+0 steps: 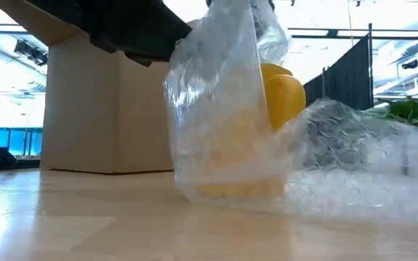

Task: Wrap mug
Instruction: Wrap the yellow mug with the bubble wrap

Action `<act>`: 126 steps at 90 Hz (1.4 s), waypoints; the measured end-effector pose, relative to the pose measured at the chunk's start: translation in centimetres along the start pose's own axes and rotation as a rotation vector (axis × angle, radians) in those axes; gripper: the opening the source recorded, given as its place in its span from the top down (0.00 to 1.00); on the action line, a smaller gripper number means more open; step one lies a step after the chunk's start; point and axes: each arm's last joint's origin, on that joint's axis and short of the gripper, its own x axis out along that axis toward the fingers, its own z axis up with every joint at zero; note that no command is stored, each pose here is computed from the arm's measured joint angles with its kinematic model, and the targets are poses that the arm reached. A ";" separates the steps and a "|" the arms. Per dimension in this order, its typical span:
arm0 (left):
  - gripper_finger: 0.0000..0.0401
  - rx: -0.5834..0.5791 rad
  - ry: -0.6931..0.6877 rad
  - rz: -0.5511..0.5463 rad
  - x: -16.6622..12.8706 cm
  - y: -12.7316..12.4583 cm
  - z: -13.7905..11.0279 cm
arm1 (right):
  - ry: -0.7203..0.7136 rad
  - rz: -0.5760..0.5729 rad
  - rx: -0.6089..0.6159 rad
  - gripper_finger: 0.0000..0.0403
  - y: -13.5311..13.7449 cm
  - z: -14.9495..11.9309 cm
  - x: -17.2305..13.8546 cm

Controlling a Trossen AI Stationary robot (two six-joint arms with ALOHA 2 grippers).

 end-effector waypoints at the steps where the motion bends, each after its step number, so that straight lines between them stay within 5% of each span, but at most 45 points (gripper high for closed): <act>1: 0.88 0.000 0.001 0.000 0.0 0.0 0.0 | -0.001 0.003 -0.003 0.95 0.1 0.0 0.1; 45: 0.88 0.015 0.000 0.008 0.1 0.2 0.0 | -0.018 0.066 0.060 0.95 1.3 -2.2 5.2; 69: 0.88 0.038 -0.007 0.004 0.0 0.2 0.2 | -0.024 0.071 0.052 0.95 1.1 -1.1 2.1; 98: 0.88 0.099 -0.108 -0.051 -3.7 -1.3 2.5 | -0.125 0.065 0.048 0.95 1.5 0.5 -3.4; 126: 0.88 0.180 -0.154 -0.071 -7.3 -3.2 3.3 | -0.104 0.024 0.045 0.95 2.0 -0.5 0.3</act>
